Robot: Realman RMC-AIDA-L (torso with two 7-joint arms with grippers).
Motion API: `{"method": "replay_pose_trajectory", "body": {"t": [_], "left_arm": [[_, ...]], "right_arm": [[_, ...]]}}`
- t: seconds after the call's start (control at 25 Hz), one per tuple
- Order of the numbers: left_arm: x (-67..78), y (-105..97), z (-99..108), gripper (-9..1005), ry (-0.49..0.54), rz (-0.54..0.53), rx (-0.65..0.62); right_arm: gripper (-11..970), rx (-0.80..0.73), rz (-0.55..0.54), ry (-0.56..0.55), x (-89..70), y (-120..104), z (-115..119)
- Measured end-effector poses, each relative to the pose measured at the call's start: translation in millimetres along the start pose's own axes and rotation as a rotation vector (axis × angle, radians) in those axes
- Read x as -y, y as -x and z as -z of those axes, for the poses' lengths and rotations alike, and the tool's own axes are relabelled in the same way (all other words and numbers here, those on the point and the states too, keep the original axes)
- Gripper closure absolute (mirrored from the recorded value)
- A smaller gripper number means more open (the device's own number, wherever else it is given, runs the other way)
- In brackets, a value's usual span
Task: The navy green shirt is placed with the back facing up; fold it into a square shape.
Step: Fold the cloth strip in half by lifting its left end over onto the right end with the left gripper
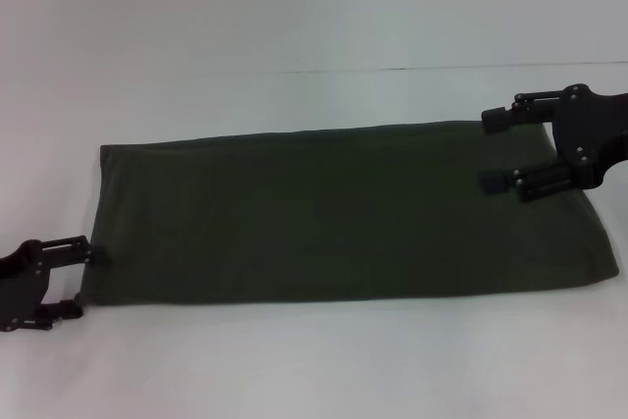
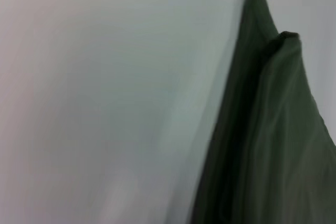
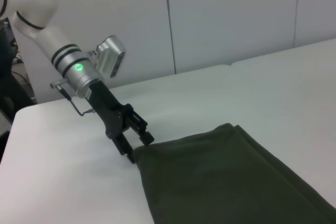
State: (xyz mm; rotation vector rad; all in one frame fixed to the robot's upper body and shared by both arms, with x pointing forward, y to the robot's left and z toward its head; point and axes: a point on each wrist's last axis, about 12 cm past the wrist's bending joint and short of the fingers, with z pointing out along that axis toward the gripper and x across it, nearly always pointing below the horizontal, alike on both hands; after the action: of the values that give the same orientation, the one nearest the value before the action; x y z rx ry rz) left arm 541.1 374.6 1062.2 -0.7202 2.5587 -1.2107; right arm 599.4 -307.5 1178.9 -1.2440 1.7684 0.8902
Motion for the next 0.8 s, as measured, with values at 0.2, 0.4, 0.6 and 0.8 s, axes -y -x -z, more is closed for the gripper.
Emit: {"method": "replay_pose_trajectory", "body": {"t": [0.2,0.4,0.6,0.8], "left_arm": [[1.3,-1.8,-6.5,96,-0.010,0.010,0.002],[4.2,-0.9,-12.1,95,-0.018,0.017,0.019],[6.5,0.0,-15.6,96,-0.031,0.030,0.032],[10.2,-0.2,-19.1,96,-0.042,0.033,0.024]], "right_arm": [[32,-0.002,0.004,0.004,0.1,1.1,-0.7],[32,0.005,0.009,0.022,-2.0,2.5,-0.2],[32,0.006,0.009,0.024,-2.2,2.7,-0.1],[32,0.005,0.013,0.021,-1.9,3.6,0.5]]}}
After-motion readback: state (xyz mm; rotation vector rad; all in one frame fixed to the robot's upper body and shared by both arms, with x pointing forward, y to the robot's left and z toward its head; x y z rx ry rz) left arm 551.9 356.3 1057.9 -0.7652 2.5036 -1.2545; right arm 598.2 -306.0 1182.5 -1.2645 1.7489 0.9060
